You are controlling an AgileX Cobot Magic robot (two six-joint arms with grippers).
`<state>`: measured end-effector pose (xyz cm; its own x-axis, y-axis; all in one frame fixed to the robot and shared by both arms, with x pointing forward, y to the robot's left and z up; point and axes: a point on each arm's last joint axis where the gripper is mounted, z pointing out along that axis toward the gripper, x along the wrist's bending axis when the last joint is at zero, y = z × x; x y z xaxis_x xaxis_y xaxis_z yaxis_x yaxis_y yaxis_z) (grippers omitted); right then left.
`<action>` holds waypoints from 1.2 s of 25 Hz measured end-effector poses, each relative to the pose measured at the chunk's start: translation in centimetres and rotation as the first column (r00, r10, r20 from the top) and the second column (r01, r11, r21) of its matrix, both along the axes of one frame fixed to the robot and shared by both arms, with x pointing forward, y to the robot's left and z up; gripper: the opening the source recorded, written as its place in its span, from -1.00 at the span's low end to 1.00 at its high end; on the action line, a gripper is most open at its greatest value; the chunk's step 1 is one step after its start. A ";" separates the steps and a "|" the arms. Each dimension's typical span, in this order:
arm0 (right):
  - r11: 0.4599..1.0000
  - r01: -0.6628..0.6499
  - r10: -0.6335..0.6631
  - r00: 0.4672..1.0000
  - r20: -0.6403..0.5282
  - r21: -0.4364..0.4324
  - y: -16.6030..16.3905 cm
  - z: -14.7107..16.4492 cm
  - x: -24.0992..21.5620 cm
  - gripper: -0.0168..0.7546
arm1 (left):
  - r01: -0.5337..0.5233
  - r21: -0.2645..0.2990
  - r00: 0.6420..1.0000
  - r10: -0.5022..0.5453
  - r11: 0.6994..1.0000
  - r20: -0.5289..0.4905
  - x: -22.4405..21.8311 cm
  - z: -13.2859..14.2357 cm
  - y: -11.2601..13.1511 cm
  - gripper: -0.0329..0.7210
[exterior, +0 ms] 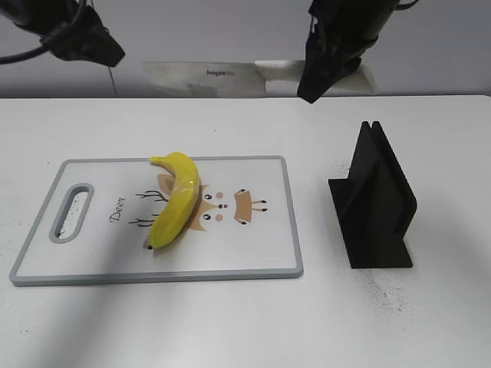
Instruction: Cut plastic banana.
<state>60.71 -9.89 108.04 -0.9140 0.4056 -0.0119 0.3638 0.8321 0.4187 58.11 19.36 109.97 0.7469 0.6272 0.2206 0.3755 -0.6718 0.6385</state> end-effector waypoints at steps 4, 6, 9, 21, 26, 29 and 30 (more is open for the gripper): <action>0.984 0.176 -0.175 0.984 -0.011 0.037 -0.7 2.4 -1.0 -0.54 | -0.194 -0.014 0.980 0.193 0.981 -0.038 -0.9 1.5 1.5 0.79; 0.970 0.240 -0.240 0.971 -0.003 0.051 -1.2 3.7 -1.6 -0.54 | -0.291 -0.017 0.954 0.288 0.957 -0.086 -1.6 2.0 2.5 0.78; 0.940 0.330 -0.332 0.943 0.006 0.082 -1.9 5.6 -2.5 -0.54 | -0.437 -0.006 0.880 0.426 0.899 -0.211 -2.9 2.4 4.3 0.76; 0.756 0.631 -0.621 0.776 -0.113 0.174 -5.3 9.5 -9.0 -0.54 | -0.595 0.073 0.732 0.578 0.800 -0.361 -8.8 3.3 8.8 0.59; 0.683 0.713 -0.707 0.700 -0.102 0.157 -7.3 7.9 -11.6 -0.54 | -0.597 0.063 0.740 0.579 0.800 -0.342 -13.7 3.1 9.0 0.59; 0.619 0.766 -0.768 0.637 -0.066 0.173 -8.5 7.2 -12.7 -0.54 | -0.599 0.049 0.750 0.581 0.799 -0.317 -16.9 2.8 9.2 0.59; 0.599 0.782 -0.787 0.615 -0.056 0.174 -8.9 6.9 -13.1 -0.54 | -0.601 0.040 0.756 0.583 0.799 -0.298 -18.0 2.8 9.3 0.58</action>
<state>47.60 -18.82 114.92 -0.2434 0.9637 0.1100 0.8310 0.1486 0.5361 40.11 28.66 112.76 0.2455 0.9693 0.0132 0.8540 -0.2227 0.4702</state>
